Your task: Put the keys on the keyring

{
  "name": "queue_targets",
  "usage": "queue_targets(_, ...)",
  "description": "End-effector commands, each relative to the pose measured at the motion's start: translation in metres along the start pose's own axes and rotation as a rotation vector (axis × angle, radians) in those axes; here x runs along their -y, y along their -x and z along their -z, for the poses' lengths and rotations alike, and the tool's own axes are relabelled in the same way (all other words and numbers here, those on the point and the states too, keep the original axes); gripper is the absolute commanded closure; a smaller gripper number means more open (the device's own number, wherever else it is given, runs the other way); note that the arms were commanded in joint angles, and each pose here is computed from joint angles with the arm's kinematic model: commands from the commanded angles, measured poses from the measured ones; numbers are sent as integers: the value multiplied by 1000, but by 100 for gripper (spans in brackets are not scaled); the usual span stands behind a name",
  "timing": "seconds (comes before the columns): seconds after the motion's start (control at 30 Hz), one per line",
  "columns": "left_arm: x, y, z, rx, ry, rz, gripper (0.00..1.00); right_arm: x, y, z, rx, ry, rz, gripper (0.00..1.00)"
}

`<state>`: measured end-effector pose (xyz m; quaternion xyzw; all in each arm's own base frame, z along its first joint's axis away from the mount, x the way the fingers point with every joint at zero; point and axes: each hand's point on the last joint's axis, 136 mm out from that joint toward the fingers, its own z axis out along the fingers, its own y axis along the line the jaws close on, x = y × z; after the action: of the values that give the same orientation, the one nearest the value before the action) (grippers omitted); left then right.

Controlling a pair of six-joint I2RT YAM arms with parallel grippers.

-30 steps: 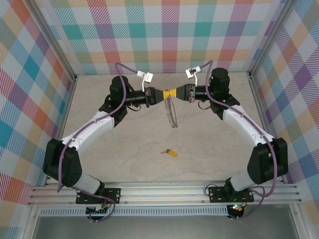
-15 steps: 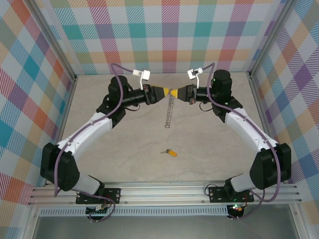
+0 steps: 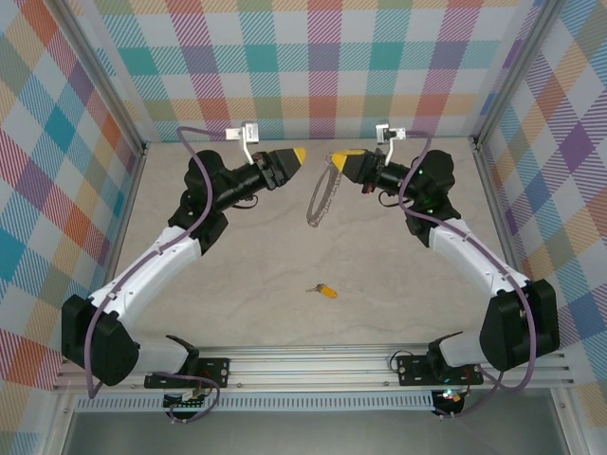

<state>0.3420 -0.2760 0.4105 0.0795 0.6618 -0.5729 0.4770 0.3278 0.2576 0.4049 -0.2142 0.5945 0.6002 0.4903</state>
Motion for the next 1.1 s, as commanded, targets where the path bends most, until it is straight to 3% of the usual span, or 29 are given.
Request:
queue_targets(0.0, 15, -2, -7, 0, -97, 4, 51, -31, 34, 6, 157, 55, 89, 100)
queue_targets(0.07, 20, -4, -11, -10, -126, 3, 56, -32, 36, 7, 180, 49, 89, 100)
queue_targets(0.5, 41, -15, -29, -21, -218, -11, 61, -31, 37, 1, 209, 65, 42, 100)
queue_targets(0.77, 45, -4, -21, 49, -211, -32, 58, -27, 32, 0, 201, 60, 27, 100)
queue_targets(1.07, 54, -2, -25, 42, -267, -25, 57, -26, 30, -3, 193, 68, 13, 100)
